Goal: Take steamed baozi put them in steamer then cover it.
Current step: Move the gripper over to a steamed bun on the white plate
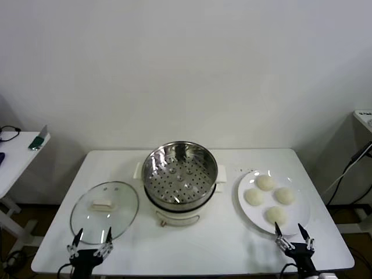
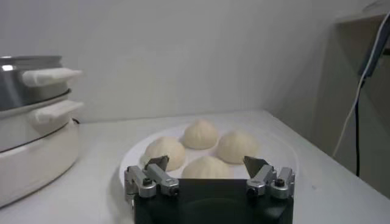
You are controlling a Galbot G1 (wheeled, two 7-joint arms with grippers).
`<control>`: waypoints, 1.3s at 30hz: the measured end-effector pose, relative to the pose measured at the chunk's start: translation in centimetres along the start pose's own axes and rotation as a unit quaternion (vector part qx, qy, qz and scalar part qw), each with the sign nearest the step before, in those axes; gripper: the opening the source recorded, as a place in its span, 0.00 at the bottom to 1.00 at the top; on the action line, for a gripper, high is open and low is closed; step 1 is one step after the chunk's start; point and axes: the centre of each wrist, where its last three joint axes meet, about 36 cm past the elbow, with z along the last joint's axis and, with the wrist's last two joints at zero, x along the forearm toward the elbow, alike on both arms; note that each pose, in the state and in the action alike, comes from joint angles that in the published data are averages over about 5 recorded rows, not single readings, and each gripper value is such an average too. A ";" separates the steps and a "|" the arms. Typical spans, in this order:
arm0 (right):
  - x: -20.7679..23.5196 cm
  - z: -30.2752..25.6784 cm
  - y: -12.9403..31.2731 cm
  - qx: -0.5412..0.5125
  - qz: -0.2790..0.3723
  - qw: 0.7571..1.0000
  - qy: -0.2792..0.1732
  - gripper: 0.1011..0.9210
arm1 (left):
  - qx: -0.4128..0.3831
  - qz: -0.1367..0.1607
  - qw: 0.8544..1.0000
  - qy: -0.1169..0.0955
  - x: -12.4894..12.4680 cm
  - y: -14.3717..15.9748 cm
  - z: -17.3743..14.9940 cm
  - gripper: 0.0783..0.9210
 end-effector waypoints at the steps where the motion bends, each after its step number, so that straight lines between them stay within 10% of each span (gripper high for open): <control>1: -0.4 -0.4 -0.1 0.004 -0.001 1.000 0.000 0.88 | 0.000 0.000 1.000 0.000 0.0 0.0 0.0 0.88; 15: -13.6 -14.8 -4.5 0.225 -0.130 0.966 0.006 0.88 | -0.005 0.008 1.000 -0.009 -0.4 -0.2 -0.2 0.88; 31: -25.2 -26.2 -8.5 0.521 -0.379 0.745 0.174 0.88 | -0.014 0.023 1.000 -0.008 -0.7 -0.8 0.4 0.88; 39: -29.9 -27.7 -7.6 0.544 -0.408 0.680 0.275 0.88 | -0.018 0.026 0.999 -0.009 -0.8 -0.7 0.4 0.88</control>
